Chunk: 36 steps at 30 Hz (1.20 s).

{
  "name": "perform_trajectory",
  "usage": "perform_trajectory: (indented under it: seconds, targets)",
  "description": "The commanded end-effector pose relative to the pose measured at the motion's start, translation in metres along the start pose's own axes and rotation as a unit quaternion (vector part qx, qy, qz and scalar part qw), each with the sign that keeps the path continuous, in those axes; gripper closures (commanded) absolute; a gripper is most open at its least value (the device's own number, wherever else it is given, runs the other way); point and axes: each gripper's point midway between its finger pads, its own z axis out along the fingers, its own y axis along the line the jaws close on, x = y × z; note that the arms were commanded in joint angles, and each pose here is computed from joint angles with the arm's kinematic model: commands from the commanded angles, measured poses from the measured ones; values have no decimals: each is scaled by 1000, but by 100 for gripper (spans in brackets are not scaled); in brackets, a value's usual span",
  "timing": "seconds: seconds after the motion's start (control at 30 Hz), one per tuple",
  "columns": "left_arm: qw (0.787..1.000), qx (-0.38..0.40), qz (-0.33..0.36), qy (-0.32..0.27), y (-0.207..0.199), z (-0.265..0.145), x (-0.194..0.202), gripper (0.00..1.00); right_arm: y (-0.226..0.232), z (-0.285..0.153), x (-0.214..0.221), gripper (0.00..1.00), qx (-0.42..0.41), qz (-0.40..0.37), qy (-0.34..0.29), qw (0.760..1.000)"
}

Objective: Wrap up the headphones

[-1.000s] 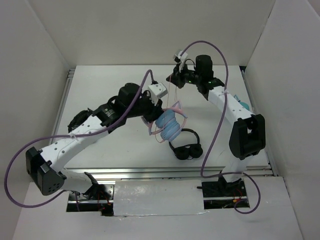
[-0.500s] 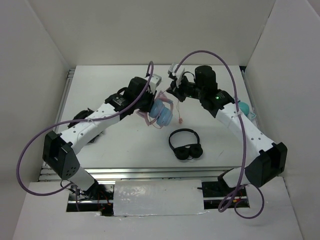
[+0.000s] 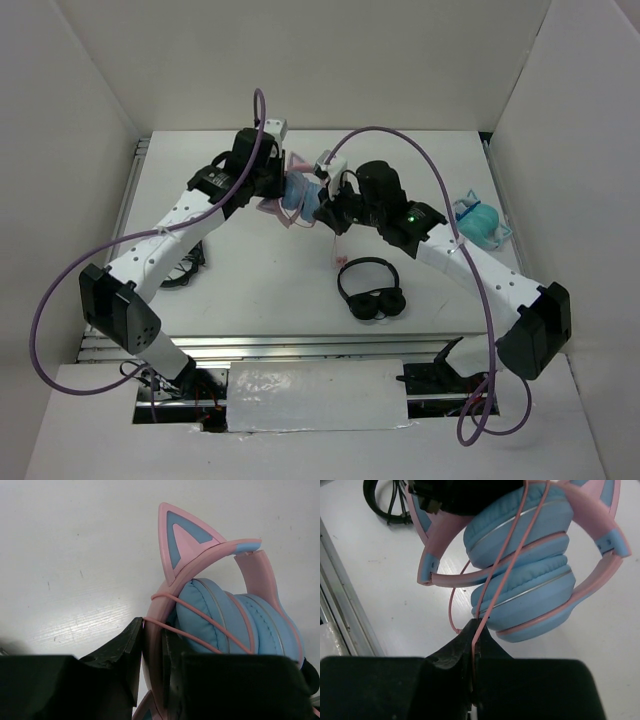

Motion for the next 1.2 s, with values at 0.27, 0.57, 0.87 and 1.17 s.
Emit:
perform_trajectory:
  seconds: [0.27,0.57,0.87,1.17]
  targets:
    - [983,-73,-78,-147,45,-60,-95,100,39,-12,8,90,-70,32,-17,997]
    - [977,-11,-83,-195,25,-101,-120,100,56,4,14,85,-119,20,-44,992]
    - [969,78,-62,-226,-3,-155,-143,100,33,29,25,71,-66,11,-93,993]
    - [954,135,-42,-263,-19,-219,-163,100,39,71,38,37,-114,3,-171,979]
